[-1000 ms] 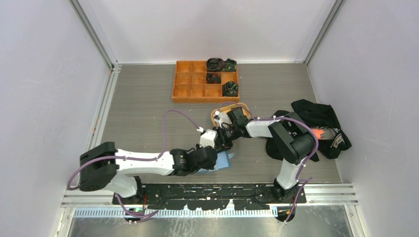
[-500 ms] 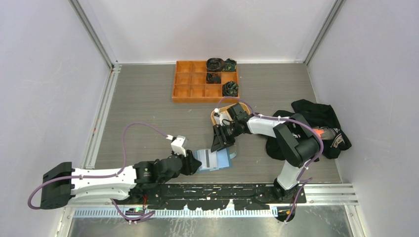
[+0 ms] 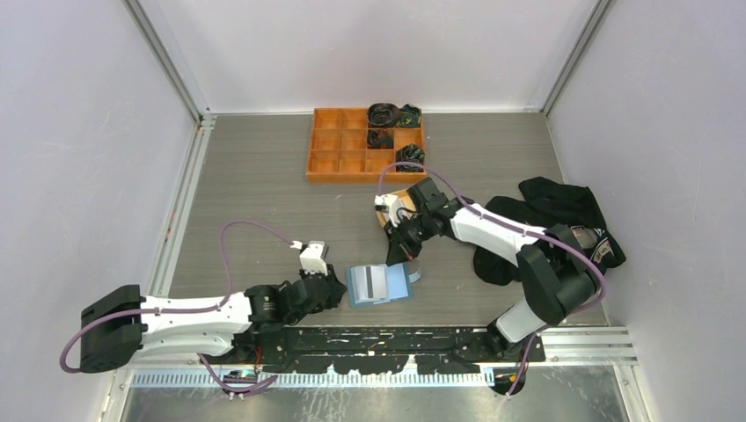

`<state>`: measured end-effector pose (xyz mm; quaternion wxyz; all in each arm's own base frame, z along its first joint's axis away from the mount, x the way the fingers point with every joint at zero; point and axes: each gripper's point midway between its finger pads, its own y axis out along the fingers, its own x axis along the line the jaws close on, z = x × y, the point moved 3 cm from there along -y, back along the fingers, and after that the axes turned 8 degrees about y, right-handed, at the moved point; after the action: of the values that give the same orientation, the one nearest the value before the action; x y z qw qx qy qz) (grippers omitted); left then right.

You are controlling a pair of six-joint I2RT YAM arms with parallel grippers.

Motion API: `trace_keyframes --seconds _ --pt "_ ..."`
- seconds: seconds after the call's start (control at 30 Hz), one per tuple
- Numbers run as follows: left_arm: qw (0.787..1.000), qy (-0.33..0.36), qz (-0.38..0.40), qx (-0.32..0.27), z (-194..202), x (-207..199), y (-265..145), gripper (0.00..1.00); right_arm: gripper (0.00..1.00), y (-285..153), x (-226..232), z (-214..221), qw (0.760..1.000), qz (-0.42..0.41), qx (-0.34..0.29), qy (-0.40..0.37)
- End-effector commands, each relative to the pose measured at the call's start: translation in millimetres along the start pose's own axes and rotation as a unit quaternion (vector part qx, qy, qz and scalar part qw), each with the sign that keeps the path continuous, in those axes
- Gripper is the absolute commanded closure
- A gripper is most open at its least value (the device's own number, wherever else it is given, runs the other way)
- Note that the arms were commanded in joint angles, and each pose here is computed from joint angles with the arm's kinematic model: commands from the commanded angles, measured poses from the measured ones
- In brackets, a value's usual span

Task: Put the credit cards into the card holder
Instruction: Insert the credit card into the card holder.

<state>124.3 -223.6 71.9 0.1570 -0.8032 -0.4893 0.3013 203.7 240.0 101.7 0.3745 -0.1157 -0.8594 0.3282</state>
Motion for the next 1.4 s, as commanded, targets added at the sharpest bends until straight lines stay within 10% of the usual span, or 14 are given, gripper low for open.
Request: trace_keyframes --seconds 0.0,1.37 --pt "1.000 -0.027 0.007 -0.011 -14.0 -10.4 4.5 0.80 0.99 9.5 -5.8 13.0 0.997 0.029 0.048 -0.060" --pt "0.997 -0.036 0.030 0.065 15.6 -33.3 39.7 0.80 0.98 43.6 -6.1 15.9 0.979 0.108 0.131 -0.114"
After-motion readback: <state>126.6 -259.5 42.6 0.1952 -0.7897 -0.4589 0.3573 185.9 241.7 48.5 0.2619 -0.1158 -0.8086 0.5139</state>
